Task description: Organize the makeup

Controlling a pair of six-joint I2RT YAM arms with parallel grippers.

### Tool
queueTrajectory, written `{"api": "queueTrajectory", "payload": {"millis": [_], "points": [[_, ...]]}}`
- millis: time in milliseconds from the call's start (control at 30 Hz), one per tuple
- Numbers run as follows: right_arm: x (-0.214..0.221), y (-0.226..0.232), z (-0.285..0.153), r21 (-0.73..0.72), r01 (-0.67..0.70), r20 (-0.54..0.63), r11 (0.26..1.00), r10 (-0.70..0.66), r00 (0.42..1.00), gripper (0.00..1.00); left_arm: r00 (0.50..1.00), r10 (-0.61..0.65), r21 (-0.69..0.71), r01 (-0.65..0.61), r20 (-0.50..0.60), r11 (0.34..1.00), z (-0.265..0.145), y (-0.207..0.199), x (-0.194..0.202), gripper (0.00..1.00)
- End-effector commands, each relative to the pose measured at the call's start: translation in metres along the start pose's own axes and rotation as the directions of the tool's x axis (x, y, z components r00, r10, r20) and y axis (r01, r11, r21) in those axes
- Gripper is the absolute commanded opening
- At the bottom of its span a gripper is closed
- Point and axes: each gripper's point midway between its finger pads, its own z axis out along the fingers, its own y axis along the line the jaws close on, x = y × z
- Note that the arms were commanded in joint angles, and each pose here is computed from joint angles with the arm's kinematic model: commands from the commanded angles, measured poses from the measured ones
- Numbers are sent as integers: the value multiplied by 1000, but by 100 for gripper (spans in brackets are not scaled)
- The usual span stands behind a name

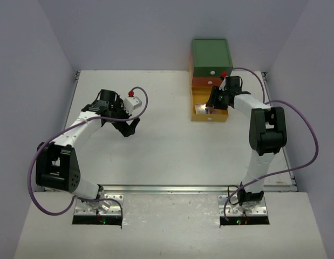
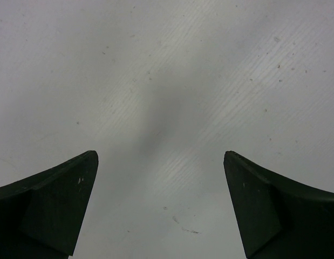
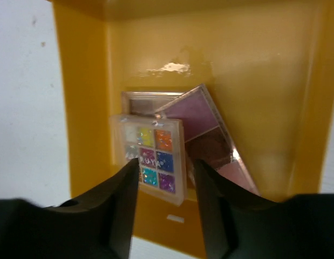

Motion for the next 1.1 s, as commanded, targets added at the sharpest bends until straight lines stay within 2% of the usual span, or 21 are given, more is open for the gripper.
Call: {"api": "queueTrajectory", "payload": {"millis": [0,167,233,333,400,467,533,667,833,967,1067], "points": [[-34,-16,-20,121,87,62,989,-95,994,55,998,36,2,-36,56,999,-15,0,-18,100],[-52,-9,-62,171,145,115,975,-166,979,57,998,31,17,-32,55,999,-18,-5,-17,100],[-31,-3,-73,197,153,115,968,-178,977,57,997,48,19,-49,56,999,-19,-5,-17,100],[-14,11,-95,192,136,227,972,-178,957,57,997,58,5,-59,58,998,-20,-2,-13,100],[8,11,-100,163,75,270,984,-118,956,56,997,33,-8,-33,63,999,-24,5,-10,100],[40,5,-95,132,-7,269,991,-29,963,53,998,2,-2,-2,67,1000,-26,7,-7,100],[41,11,-98,82,-58,311,995,30,950,51,997,-26,-15,27,68,1000,-31,14,1,100],[77,3,-83,47,-153,285,987,134,949,49,993,-90,-61,95,74,994,-41,34,24,100],[76,2,-60,22,-224,272,974,210,939,48,993,-112,-124,115,36,986,-39,48,45,100],[70,0,-28,6,-288,230,958,279,932,48,994,-102,-131,106,34,986,-39,49,47,100],[60,-2,-18,-4,-324,253,946,314,915,48,995,-97,-149,101,37,984,-39,55,44,100]]}}
